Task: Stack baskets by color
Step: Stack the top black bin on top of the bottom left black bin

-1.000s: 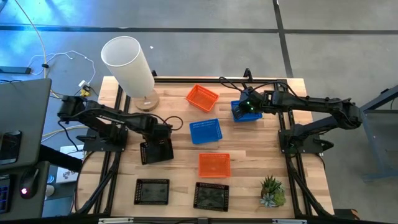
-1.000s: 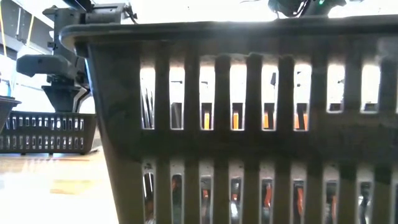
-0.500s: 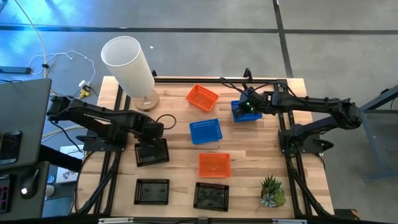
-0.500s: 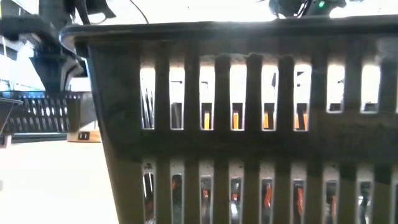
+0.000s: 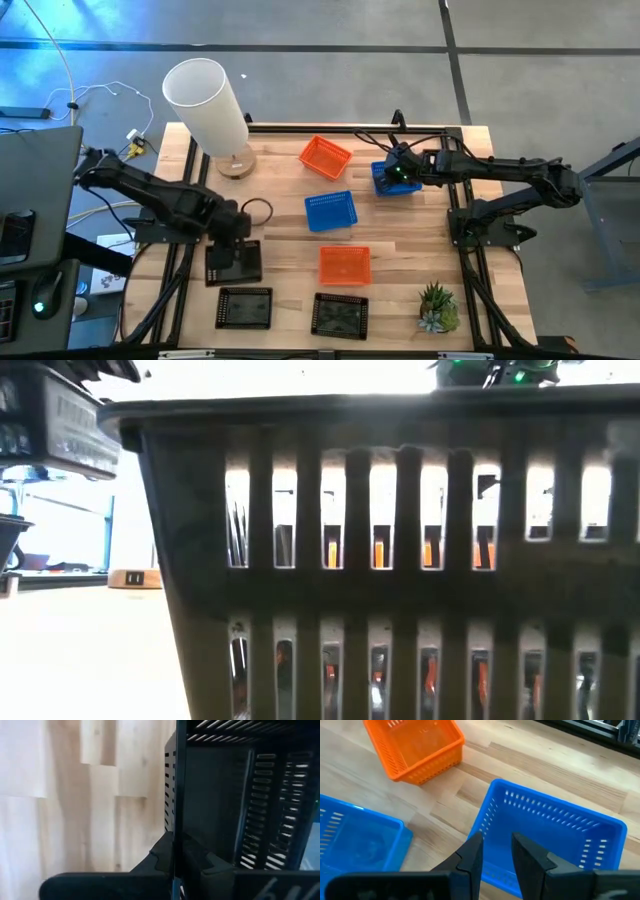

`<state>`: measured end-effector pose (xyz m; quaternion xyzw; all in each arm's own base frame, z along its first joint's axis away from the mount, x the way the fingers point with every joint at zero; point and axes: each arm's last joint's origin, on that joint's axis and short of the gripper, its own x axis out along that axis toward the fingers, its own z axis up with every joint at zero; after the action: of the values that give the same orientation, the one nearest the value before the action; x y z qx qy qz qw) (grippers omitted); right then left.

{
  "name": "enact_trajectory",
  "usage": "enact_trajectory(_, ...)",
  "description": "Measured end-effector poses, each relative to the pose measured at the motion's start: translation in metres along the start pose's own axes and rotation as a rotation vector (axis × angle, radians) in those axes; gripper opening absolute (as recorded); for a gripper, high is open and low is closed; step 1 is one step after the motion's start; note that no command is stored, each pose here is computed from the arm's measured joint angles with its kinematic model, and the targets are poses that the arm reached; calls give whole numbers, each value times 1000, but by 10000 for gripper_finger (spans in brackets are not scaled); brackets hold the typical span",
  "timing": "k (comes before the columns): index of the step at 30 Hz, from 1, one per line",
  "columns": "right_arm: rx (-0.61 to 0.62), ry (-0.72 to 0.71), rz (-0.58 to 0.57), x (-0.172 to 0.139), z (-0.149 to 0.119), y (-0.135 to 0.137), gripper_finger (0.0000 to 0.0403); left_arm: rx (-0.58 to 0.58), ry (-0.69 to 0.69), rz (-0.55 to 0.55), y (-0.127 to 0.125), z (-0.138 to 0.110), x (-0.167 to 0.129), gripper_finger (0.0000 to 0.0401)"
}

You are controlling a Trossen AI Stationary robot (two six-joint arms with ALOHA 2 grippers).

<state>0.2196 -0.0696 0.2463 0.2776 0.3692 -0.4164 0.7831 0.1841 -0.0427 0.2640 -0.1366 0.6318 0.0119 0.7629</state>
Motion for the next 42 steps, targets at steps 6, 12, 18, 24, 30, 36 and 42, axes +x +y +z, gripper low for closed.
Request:
enact_trajectory(6, 1, -25, 22, 0, 2, 2, 89, -25, 11, -30, -22, -6, 6, 0)
enact_trajectory(12, -12, -26, 23, 0, 3, 2, 89, -25, -2, -72, -45, -9, 14, 0)
enact_trajectory(18, -12, -32, 23, 0, 3, 3, 89, -5, -3, -101, -64, -10, 24, 0)
enact_trajectory(24, -10, -37, 26, 0, 3, 3, 89, 16, -6, -120, -77, -7, 36, 0)
enact_trajectory(30, -9, -41, 27, 0, 4, 3, 89, 36, 27, -127, -83, -4, 48, 0)
enact_trajectory(36, -10, -47, 12, 0, 4, 2, 89, 51, 6, -147, -87, 1, 53, 0)
enact_trajectory(42, -9, -55, 8, 0, 4, 3, 89, 65, -5, -153, -86, 3, 53, 0)
